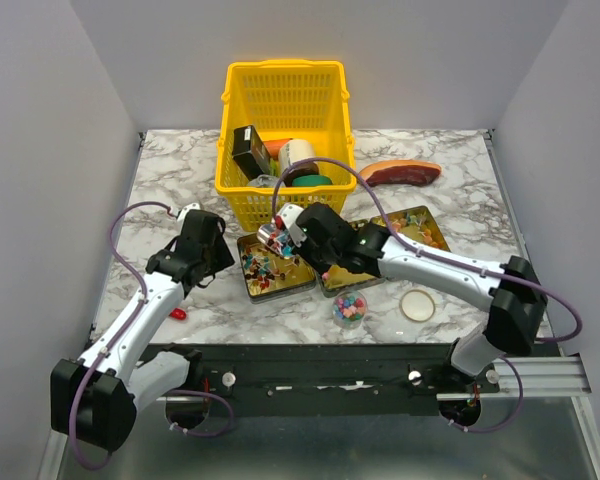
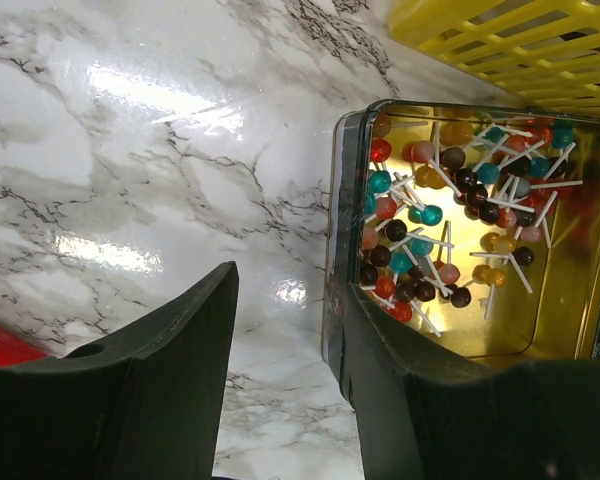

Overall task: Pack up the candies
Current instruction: Scoop the fake candies from the storage box, then place the fake candies in the packing bottle.

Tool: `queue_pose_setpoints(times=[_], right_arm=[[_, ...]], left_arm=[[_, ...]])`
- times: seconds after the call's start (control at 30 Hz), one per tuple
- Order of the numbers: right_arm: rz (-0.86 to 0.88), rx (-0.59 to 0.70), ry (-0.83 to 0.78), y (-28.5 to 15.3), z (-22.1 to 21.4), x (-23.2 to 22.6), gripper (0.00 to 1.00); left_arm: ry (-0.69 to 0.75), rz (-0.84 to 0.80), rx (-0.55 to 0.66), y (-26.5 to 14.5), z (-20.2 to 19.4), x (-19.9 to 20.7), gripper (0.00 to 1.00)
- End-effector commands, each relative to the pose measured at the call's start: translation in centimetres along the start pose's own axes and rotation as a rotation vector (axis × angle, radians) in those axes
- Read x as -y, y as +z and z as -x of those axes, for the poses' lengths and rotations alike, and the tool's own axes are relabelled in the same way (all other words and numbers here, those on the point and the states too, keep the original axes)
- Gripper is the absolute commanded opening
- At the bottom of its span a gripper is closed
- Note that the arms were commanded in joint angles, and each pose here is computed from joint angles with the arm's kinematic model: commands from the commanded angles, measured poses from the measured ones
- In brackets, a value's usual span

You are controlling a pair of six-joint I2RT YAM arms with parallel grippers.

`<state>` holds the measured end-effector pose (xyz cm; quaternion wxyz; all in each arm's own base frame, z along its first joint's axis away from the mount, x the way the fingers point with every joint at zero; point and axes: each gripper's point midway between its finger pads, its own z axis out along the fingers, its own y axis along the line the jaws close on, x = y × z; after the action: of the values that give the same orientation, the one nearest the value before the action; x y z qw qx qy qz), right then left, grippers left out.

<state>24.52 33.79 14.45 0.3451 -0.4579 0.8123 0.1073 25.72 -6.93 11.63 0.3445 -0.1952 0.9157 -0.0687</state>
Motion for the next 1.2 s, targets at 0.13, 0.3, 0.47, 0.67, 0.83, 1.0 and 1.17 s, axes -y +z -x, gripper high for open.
queue_pose_setpoints(times=[0.13, 0.3, 0.47, 0.67, 0.83, 1.0, 1.17], right_arm=[[-0.079, -0.045, 0.103, -6.1, -3.4, 1.4, 0.01], [-0.110, -0.063, 0.161, -9.1, -6.2, 1.8, 0.01], [-0.125, -0.172, 0.236, -11.4, -10.2, 1.5, 0.01], [-0.108, -0.255, 0.338, -13.8, -13.6, 0.5, 0.01], [-0.076, -0.259, 0.386, -14.9, -13.6, -0.2, 0.01], [-0.066, -0.232, 0.451, -15.7, -13.8, -0.6, 0.01], [-0.034, -0.289, 0.478, -15.8, -14.9, -1.9, 0.01]], left_arm=[[0.007, -0.013, 0.000, 0.8, 0.2, 0.3, 0.57], [0.010, -0.018, -0.012, 1.3, 0.1, 0.6, 0.57], [0.014, -0.025, -0.034, 1.9, -0.2, 1.0, 0.58], [0.016, -0.037, -0.043, 2.4, -0.1, 1.5, 0.57], [0.015, -0.044, -0.055, 2.6, -0.3, 1.7, 0.57], [0.017, -0.036, -0.063, 2.8, -0.4, 1.6, 0.57], [0.017, -0.034, -0.069, 3.0, -0.6, 1.6, 0.57]])
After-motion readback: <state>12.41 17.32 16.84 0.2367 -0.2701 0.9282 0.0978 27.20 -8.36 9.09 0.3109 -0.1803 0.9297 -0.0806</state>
